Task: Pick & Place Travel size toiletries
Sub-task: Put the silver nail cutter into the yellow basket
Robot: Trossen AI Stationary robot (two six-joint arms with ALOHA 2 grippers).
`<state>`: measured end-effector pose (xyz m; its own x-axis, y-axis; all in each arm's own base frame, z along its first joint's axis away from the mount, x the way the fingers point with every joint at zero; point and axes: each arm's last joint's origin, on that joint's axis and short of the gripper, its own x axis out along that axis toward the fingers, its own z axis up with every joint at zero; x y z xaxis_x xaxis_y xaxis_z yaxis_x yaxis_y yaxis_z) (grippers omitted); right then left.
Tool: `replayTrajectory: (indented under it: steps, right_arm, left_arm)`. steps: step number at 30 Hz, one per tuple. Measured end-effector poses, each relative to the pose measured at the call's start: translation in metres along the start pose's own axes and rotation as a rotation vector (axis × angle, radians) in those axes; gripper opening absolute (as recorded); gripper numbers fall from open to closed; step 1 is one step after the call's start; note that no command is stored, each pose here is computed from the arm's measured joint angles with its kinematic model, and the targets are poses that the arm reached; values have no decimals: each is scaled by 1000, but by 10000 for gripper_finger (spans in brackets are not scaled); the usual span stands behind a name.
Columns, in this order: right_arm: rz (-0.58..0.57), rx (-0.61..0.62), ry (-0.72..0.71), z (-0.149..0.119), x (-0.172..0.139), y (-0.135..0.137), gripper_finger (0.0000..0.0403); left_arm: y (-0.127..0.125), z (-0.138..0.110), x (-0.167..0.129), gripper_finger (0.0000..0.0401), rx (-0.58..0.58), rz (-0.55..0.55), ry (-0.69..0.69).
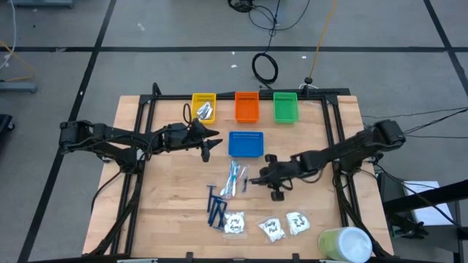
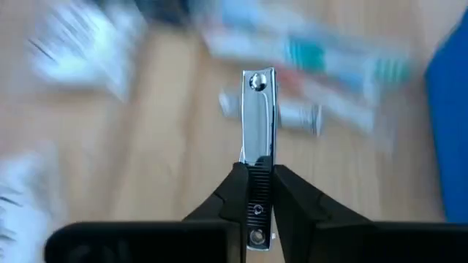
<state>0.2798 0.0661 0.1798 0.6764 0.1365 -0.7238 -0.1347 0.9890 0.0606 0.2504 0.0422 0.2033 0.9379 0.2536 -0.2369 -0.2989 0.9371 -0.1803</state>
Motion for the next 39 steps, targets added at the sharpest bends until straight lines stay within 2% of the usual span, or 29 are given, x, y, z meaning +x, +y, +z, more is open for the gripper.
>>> replayTrajectory:
  steps: [5,8,13,15,21,27,31,35,39]
  right_arm:
    - [34,-82,-299,6,-23,3,30]
    - [16,-121,-503,-1,-34,-2,30]
    - [-81,-105,-832,-15,-48,-22,30]
    - [-96,-86,-894,-20,-51,-28,30]
    - [-91,-82,-919,-24,-53,-29,30]
    - [-63,-94,-896,-26,-49,-23,30]
    - [-35,-107,-875,-28,-47,-19,30]
    - [-22,-121,-880,-28,-48,-16,30]
    - [-19,-133,-895,-27,-49,-15,30]
  left_arm:
    - [0,0,0,170,-2,-1,0]
    - [-1,1,0,170,-7,-19,-9]
    - [-10,2,6,170,33,-71,-88]
    - [-17,0,11,170,78,-115,-127]
    - [-43,-15,29,170,293,-255,-213]
    - [-76,-16,63,170,461,-310,-243]
    - [-95,-4,81,170,439,-340,-289]
    - [-109,12,86,170,394,-366,-338]
    - [-117,15,86,170,353,-388,-337]
